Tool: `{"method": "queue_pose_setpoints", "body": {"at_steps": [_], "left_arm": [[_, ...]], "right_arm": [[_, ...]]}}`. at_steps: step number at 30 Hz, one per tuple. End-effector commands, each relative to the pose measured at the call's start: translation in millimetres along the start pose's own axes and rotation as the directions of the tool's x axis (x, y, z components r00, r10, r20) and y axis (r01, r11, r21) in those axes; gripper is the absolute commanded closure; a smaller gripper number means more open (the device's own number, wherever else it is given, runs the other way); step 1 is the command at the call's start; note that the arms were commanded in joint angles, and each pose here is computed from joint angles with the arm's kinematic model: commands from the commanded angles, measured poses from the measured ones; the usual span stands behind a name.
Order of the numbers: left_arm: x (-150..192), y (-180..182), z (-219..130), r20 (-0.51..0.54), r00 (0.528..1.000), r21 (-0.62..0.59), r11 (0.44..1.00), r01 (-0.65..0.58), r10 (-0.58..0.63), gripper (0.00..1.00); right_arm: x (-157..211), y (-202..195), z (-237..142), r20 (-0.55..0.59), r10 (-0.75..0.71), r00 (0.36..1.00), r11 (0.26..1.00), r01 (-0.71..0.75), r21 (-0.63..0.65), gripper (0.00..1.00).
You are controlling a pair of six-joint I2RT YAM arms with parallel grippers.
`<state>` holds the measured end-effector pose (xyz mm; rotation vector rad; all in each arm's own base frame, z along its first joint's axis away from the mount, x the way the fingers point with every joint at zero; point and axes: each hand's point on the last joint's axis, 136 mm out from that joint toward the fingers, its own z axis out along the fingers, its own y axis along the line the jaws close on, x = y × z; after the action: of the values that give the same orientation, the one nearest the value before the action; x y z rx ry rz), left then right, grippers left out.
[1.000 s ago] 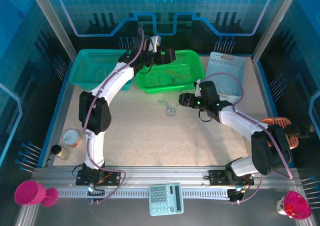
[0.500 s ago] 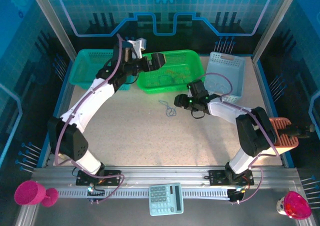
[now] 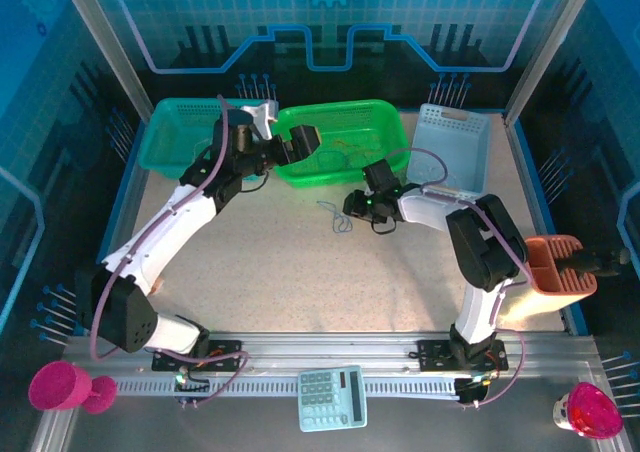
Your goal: Untangle the cables
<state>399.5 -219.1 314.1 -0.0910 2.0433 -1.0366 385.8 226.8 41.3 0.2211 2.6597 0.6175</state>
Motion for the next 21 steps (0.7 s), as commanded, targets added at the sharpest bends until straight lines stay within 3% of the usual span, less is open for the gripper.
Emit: {"method": "queue_pose_setpoints", "body": {"at_steps": [1, 6, 8, 12, 17, 21], "left_arm": [[-1, -7, -4, 0.030, 0.999, 0.027, 1.000, 0.015, -0.016, 0.01], [4, -7, -2, 0.023, 0.999, 0.035, 0.999, 0.022, -0.023, 0.01], [5, -7, -1, 0.020, 1.000, 0.035, 0.999, 0.022, -0.023, 0.01], [6, -10, -1, 0.016, 1.000, 0.043, 0.999, 0.026, -0.026, 0.01], [9, -15, -7, 0.003, 0.999, 0.061, 0.997, 0.041, -0.042, 0.01], [15, -19, -15, -0.015, 0.998, 0.083, 0.994, 0.068, -0.067, 0.01]], "right_arm": [[0, 1, 9, -0.011, 0.003, 1.000, 1.000, -0.003, 0.030, 0.57], [-2, -5, 21, -0.019, 0.016, 1.000, 0.998, -0.015, 0.062, 0.62], [-2, -6, 23, -0.017, 0.020, 1.000, 0.998, -0.019, 0.067, 0.69], [-1, -7, 22, -0.014, 0.008, 1.000, 0.998, -0.007, 0.065, 1.00], [-2, 6, -2, 0.030, -0.073, 0.997, 0.997, 0.073, -0.011, 1.00], [0, 28, -38, 0.113, -0.209, 0.971, 0.965, 0.224, -0.134, 1.00]]}}
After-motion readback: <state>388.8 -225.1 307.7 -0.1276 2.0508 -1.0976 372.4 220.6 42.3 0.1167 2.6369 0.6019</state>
